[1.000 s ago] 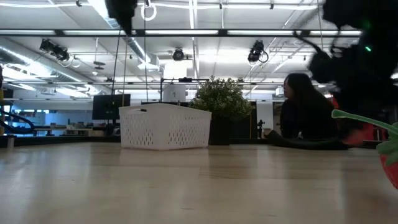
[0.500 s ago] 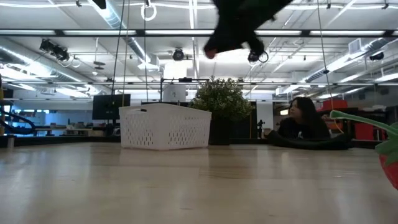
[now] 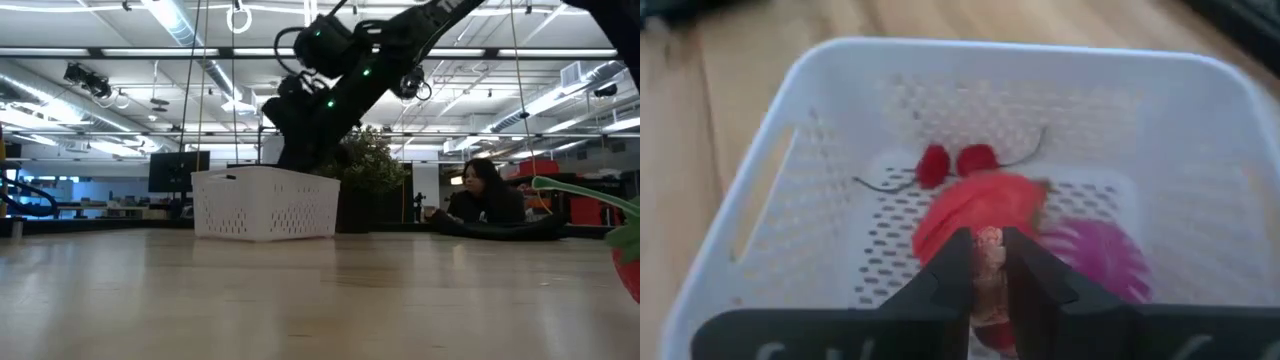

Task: Pick and placing Produce into tupperware
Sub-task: Put the pink peach into the white basket

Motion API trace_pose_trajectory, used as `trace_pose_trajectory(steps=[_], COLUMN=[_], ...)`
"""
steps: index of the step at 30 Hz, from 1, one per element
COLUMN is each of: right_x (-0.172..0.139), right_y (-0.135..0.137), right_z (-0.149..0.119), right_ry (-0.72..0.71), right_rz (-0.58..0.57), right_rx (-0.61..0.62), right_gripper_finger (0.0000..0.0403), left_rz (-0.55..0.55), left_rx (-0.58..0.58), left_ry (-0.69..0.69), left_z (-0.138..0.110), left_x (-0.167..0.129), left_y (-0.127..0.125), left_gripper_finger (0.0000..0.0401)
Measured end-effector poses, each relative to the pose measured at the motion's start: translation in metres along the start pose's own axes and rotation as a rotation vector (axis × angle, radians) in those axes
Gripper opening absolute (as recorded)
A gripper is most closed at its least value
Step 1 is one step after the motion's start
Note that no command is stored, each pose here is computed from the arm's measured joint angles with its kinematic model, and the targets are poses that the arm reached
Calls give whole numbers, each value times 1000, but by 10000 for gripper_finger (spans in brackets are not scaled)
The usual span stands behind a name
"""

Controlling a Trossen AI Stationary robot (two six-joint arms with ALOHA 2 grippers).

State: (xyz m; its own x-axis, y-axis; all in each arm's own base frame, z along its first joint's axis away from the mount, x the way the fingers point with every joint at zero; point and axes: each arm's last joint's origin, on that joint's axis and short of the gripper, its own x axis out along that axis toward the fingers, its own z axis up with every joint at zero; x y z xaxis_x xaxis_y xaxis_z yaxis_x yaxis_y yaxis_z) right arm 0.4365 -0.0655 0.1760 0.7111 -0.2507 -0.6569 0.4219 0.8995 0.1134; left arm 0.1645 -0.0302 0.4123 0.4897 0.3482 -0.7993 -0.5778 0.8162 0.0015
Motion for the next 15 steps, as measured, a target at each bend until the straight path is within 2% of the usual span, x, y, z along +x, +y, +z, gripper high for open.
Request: trace_pose_trajectory(steps=[4,9,15], right_x=[12,14,-10], right_y=[-2,-6,-5], right_z=[6,13,29], right_ry=[14,-1,-44], right_rz=[78,80,87], right_rx=[-22,-29,-48], right_gripper_finger=[68,114,161], left_rz=[7,19,21], left_rx=[6,7,-1], left_ry=[-1,-9,-11], left_z=[0,0,0], left_x=[0,0,0], left_y=[0,1,1], left_gripper_finger=[19,22,10])
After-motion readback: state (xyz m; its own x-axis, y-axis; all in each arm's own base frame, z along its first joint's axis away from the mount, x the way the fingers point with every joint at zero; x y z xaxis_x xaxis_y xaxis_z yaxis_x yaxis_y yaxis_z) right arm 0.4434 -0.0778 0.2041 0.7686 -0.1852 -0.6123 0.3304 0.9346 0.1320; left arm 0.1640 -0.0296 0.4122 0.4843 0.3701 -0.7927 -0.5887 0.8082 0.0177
